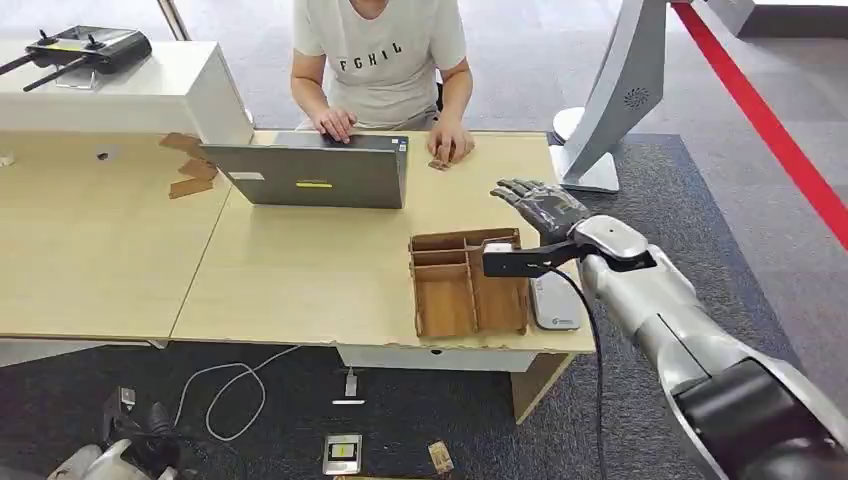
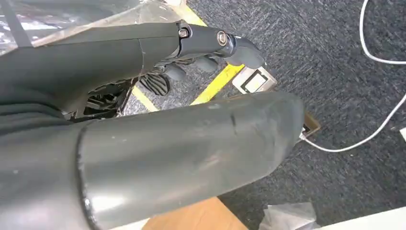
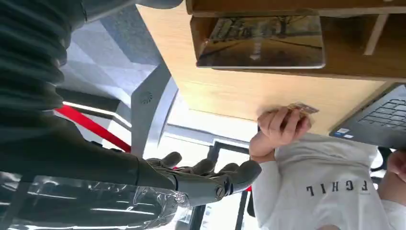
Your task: Pass the card to the sensor for recognition and then transmit it.
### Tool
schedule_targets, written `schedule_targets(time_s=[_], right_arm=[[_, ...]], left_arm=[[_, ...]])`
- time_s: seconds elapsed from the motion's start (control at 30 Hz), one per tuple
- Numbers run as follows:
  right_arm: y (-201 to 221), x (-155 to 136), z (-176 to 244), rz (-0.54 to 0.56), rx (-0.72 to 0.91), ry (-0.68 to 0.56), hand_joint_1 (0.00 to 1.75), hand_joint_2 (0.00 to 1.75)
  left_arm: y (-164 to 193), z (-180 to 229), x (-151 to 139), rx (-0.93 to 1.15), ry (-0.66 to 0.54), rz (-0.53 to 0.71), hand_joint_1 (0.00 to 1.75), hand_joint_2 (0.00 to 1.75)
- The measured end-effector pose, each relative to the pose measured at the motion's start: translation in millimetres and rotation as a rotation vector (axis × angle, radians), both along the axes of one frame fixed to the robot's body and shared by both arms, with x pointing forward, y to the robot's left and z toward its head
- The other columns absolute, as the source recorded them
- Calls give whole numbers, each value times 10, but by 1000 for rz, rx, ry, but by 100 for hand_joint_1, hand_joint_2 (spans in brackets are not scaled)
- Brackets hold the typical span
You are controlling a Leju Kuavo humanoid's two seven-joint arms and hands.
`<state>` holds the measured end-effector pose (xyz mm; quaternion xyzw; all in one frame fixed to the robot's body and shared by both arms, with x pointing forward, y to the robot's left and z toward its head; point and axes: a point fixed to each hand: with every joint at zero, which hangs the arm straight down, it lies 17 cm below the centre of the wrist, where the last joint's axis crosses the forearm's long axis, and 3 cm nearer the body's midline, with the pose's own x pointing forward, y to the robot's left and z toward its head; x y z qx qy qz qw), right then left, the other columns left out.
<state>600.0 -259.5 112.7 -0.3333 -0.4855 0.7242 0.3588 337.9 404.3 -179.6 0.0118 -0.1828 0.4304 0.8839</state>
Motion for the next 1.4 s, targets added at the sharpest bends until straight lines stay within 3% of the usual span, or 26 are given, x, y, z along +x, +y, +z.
schedule_targets(time_s=[0.6,1.4], right_arm=[[318,-22,112,69,23,-14,0,175],[362,-65,41,71,22,18,0,175]], left_arm=[[-15,-44,-77,-11,20,2,0,0],[73,-51,-110,4,15,25,0,0]])
